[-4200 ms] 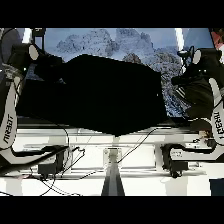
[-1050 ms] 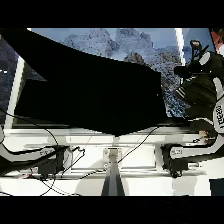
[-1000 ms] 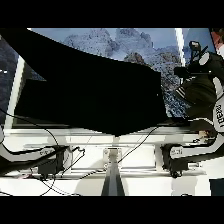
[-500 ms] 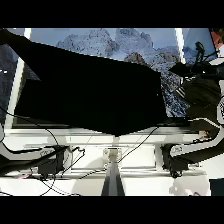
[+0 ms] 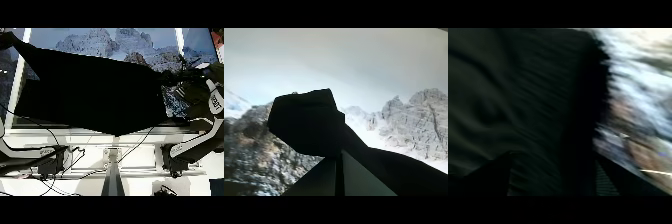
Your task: Fold the clothes and pants, and hang the long-sleeved shirts on hangers.
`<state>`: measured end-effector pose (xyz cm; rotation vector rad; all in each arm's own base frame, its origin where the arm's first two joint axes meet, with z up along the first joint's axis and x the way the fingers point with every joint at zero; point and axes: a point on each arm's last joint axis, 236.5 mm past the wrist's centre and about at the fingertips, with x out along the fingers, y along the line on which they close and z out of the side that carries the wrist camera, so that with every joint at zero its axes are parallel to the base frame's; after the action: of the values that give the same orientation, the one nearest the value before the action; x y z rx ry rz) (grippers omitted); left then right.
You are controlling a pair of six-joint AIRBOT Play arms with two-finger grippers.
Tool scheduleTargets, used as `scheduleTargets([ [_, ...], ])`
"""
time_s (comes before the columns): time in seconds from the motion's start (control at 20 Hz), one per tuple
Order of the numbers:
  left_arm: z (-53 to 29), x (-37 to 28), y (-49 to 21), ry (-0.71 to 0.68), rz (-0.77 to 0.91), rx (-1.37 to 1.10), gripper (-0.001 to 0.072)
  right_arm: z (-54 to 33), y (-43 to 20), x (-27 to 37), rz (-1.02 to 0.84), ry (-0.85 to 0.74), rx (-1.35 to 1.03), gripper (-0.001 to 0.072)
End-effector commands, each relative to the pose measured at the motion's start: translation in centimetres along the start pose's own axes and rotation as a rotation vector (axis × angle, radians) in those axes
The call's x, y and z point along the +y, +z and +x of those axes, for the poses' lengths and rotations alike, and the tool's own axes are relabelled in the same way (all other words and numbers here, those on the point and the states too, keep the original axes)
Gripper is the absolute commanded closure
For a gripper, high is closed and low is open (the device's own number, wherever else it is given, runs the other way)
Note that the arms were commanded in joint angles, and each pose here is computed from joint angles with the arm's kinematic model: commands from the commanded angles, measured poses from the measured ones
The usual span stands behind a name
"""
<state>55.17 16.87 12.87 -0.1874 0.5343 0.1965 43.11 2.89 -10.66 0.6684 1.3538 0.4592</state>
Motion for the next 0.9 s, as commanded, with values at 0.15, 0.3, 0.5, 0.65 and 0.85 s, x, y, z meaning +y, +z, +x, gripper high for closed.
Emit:
scheduleTargets([
  [0.15,1.2,0.0,-1.2,-0.008,-0.019,0.028,0.0698,3.1,3.2,2.2,-0.170,-0.029,-0.082,0.0507],
  [0.3,1.2,0.5,-1.2,0.002,-0.012,0.027,0.0698,0.5,6.5,1.5,-0.234,-0.124,-0.188,0.0694],
  [0.5,0.7,2.1,-1.2,0.044,0.030,0.034,0.0698,-6.0,8.2,-1.2,-0.302,-0.326,-0.238,0.0694],
  [0.65,1.0,2.4,-3.7,0.043,0.048,0.132,0.0698,-10.1,7.6,-2.9,-0.313,-0.410,-0.245,0.0694],
  [0.85,3.0,3.2,-10.3,0.040,0.063,0.338,0.0698,-11.0,5.8,-4.3,-0.299,-0.433,-0.174,0.0694],
])
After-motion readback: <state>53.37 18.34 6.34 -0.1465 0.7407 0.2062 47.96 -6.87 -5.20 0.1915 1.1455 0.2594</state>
